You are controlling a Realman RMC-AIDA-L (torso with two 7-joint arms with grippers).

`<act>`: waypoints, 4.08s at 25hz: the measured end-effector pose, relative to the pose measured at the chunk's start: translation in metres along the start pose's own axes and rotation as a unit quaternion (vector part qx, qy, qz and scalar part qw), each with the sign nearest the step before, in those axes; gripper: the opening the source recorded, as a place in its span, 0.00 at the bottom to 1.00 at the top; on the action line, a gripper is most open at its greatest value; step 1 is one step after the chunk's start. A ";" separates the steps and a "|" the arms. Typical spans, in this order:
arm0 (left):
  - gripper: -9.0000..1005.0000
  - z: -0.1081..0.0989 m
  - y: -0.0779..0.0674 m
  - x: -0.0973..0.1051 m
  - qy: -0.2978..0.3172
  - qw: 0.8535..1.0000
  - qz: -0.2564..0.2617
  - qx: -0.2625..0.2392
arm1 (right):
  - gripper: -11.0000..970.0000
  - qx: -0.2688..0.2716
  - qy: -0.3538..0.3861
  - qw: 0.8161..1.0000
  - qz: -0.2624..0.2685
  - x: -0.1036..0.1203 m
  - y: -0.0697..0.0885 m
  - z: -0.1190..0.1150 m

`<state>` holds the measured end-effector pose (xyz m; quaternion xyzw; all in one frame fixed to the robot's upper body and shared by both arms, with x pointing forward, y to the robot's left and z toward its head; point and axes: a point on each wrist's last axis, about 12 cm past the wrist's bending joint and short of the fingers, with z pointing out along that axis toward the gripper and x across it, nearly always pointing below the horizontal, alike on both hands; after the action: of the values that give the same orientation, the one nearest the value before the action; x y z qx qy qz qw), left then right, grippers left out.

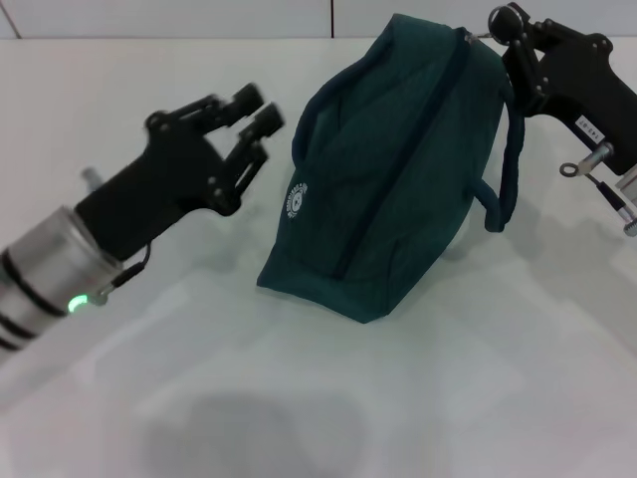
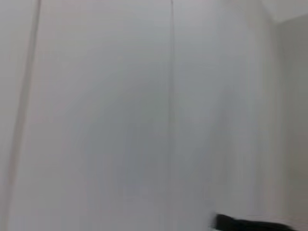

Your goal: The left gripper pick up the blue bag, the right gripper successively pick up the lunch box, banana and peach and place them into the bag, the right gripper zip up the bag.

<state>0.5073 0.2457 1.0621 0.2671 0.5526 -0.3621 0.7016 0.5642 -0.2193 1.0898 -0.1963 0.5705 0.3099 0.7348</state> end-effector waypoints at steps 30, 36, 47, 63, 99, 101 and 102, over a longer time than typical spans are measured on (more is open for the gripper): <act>0.74 0.135 0.026 -0.025 0.156 0.974 -0.057 0.157 | 0.03 -0.009 0.004 1.000 0.000 0.001 0.002 0.004; 0.60 0.134 0.026 -0.020 0.163 0.975 -0.041 0.145 | 0.03 -0.010 0.003 1.000 0.000 0.000 0.003 0.004; 0.38 0.122 0.023 -0.015 0.146 0.978 -0.017 0.145 | 0.03 -0.013 0.001 1.000 0.000 0.000 0.004 0.005; 0.05 0.070 0.035 -0.037 0.112 0.976 0.042 0.181 | 0.03 -0.120 -0.017 0.992 0.042 -0.002 0.035 0.005; 0.05 0.051 0.045 -0.036 0.152 0.972 0.072 0.163 | 0.41 0.034 0.035 0.995 0.088 0.013 -0.007 -0.031; 0.05 0.050 0.045 -0.036 0.152 0.972 0.071 0.163 | 0.51 0.044 0.047 0.995 0.073 0.017 -0.010 -0.038; 0.05 0.051 0.044 -0.035 0.151 0.972 0.070 0.163 | 0.51 0.049 0.055 0.995 0.067 0.019 -0.012 -0.040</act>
<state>0.5677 0.2404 1.1078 0.4679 0.5654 -0.3525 0.5807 0.5466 -0.2492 1.0601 -0.1383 0.6366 0.3185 0.6886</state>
